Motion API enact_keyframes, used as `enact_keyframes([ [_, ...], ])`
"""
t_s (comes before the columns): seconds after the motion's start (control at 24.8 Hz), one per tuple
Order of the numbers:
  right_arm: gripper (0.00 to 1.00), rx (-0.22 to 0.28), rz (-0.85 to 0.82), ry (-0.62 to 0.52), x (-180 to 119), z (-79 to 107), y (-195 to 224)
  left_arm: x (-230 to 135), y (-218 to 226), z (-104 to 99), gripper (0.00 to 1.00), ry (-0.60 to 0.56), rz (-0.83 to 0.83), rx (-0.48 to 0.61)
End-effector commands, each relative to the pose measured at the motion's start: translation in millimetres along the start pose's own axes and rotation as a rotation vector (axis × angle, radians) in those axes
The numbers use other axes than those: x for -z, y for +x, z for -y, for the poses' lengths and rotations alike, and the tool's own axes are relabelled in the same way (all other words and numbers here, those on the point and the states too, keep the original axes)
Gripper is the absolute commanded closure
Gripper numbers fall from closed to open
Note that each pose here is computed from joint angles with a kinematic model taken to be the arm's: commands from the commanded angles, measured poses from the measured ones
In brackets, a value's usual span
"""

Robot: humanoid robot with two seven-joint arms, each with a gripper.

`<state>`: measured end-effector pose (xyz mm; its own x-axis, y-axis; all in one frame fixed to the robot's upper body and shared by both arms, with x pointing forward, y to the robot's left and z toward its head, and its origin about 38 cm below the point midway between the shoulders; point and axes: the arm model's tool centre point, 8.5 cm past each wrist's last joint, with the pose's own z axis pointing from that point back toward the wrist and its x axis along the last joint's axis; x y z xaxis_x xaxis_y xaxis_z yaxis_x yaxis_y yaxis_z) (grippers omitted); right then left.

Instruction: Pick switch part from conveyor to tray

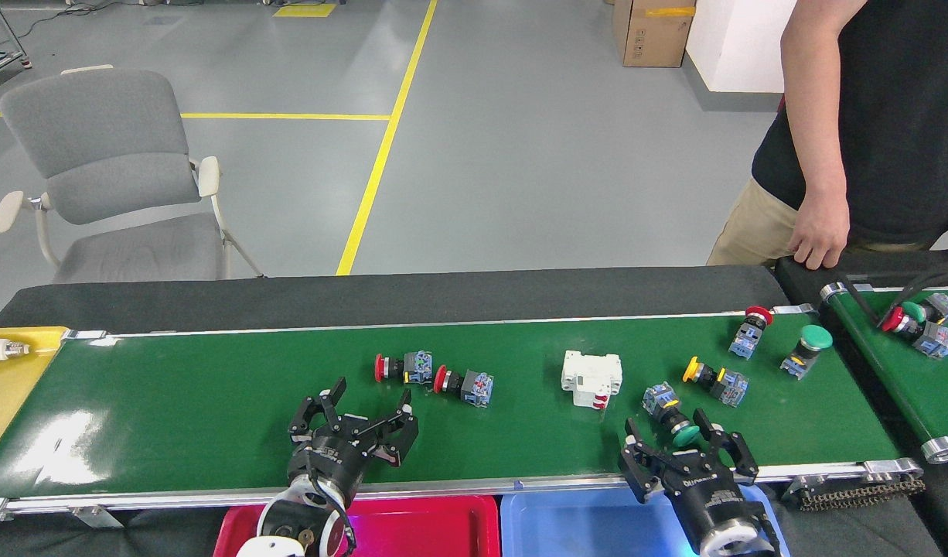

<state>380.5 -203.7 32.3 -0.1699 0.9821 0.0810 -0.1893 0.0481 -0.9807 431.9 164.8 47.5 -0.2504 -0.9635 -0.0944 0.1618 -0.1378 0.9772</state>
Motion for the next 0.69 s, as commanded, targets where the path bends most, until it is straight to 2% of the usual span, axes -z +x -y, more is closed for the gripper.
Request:
enact_keyframes([
  [0.0,0.69,-0.018,0.011,-0.016,7.4,11.9,1.7,4.9,-3.9,-10.0,0.00,0.023,-0.006,0.003],
  [0.16,0.84,-0.032,0.033,-0.005,6.9,10.4,1.9,8.5,-4.2,-1.2,0.00,-0.005,-0.004,-0.002],
  [0.36,0.88,-0.073,0.157,-0.009,3.6,10.0,25.6,16.7,-18.4,0.9,0.00,-0.023,-0.029,-0.011],
  [0.57,0.87,-0.131,0.614,-0.077,-28.5,19.8,85.2,22.2,-37.2,3.5,0.00,-0.042,-0.066,-0.023],
  [0.65,0.82,-0.146,0.771,-0.075,-42.1,16.7,112.6,24.4,-42.0,1.9,0.00,-0.042,-0.076,-0.027],
])
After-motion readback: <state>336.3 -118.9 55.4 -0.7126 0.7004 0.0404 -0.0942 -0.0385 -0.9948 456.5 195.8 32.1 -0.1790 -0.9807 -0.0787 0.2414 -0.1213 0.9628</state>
